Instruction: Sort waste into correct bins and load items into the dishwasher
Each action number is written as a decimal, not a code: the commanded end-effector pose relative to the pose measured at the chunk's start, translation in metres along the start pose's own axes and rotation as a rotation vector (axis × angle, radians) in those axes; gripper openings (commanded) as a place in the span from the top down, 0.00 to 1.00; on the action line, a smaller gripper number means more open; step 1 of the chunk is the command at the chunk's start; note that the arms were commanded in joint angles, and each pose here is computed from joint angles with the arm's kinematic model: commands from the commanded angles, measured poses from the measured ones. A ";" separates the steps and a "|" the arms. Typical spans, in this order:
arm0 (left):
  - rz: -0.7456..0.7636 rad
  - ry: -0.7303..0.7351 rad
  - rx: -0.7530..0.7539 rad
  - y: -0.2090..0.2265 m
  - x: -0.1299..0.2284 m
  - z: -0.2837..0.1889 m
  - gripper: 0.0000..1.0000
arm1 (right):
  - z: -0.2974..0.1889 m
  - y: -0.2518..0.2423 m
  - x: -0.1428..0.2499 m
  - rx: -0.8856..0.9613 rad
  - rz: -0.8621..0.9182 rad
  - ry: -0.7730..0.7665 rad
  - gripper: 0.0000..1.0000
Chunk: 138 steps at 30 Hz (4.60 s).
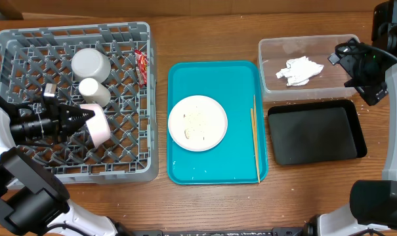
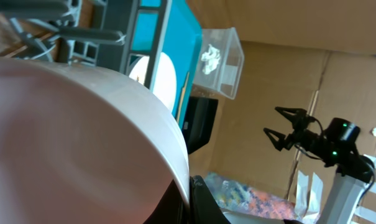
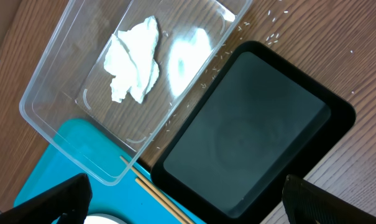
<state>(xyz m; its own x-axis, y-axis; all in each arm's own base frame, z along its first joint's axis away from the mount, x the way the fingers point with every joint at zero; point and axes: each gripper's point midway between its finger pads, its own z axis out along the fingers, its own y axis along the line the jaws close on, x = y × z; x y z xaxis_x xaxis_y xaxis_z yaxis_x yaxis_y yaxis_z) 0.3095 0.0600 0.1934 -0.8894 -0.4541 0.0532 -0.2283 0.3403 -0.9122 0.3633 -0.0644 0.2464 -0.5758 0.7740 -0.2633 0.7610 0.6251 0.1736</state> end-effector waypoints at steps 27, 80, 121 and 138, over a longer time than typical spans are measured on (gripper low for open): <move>-0.011 0.027 0.072 0.011 0.010 0.022 0.96 | -0.010 0.002 -0.004 -0.025 0.007 -0.027 0.00; -0.446 -0.181 -0.911 0.071 -0.017 -0.102 0.00 | -0.010 0.002 -0.004 -0.025 0.007 -0.027 0.00; -0.308 -0.330 -1.037 0.084 -0.057 -0.128 0.00 | -0.010 0.002 -0.004 -0.025 0.007 -0.027 0.00; -0.349 -0.129 -0.981 0.059 -0.017 -0.091 0.96 | -0.010 0.002 -0.004 -0.025 0.007 -0.027 0.00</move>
<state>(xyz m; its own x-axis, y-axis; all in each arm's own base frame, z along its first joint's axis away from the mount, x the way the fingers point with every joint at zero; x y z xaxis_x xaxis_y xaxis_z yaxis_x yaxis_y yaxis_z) 0.2682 0.1717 0.1708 -0.6600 -0.7367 0.1470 -0.7508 0.6536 -0.0952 0.3633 -0.0644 0.2464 -0.5764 0.7736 -0.2635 0.7605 0.6257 0.1734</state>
